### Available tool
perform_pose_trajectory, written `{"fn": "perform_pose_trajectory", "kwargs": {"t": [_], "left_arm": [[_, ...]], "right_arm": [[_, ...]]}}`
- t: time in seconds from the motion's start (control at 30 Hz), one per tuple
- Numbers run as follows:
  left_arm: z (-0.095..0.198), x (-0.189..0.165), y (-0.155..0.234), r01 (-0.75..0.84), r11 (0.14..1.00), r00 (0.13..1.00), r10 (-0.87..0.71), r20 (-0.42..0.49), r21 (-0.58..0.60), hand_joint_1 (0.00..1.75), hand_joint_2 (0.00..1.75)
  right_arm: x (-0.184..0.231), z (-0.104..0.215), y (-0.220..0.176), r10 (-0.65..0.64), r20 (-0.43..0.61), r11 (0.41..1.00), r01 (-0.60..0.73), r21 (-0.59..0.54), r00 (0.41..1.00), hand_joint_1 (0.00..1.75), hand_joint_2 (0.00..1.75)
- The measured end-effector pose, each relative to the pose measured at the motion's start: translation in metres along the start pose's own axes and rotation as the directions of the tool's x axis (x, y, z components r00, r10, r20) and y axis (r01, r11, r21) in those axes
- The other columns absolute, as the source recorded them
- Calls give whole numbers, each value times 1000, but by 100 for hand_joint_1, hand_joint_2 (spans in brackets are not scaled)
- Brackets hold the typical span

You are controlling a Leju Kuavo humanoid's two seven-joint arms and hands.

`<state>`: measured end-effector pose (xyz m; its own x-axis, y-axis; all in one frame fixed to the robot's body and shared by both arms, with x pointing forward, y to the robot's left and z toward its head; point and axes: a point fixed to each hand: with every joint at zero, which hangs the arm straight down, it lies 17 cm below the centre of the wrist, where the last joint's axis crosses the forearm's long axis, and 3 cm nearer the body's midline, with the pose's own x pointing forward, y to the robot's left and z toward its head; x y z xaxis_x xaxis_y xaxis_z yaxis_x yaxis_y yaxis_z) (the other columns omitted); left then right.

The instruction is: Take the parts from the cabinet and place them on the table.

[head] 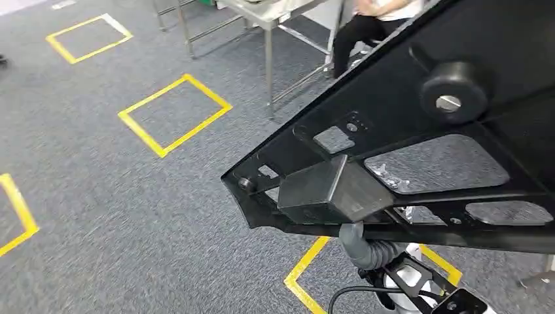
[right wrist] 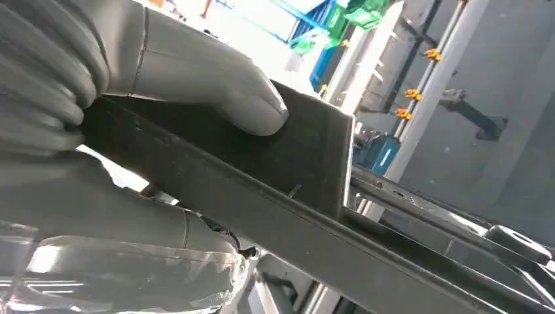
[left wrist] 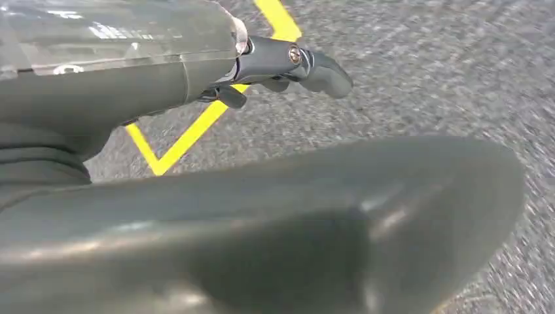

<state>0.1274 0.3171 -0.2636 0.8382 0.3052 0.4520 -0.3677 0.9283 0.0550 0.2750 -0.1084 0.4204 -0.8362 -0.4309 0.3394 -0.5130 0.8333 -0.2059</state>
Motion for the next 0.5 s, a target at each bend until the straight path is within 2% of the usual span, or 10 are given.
{"fn": "perform_pose_trajectory", "kwargs": {"t": [0.5], "left_arm": [[-1,4,-2,-1,1000,1000,1,9,2,0,0]], "right_arm": [[-1,0,1,-10,-2,1000,10,5,1000,175,175]]}}
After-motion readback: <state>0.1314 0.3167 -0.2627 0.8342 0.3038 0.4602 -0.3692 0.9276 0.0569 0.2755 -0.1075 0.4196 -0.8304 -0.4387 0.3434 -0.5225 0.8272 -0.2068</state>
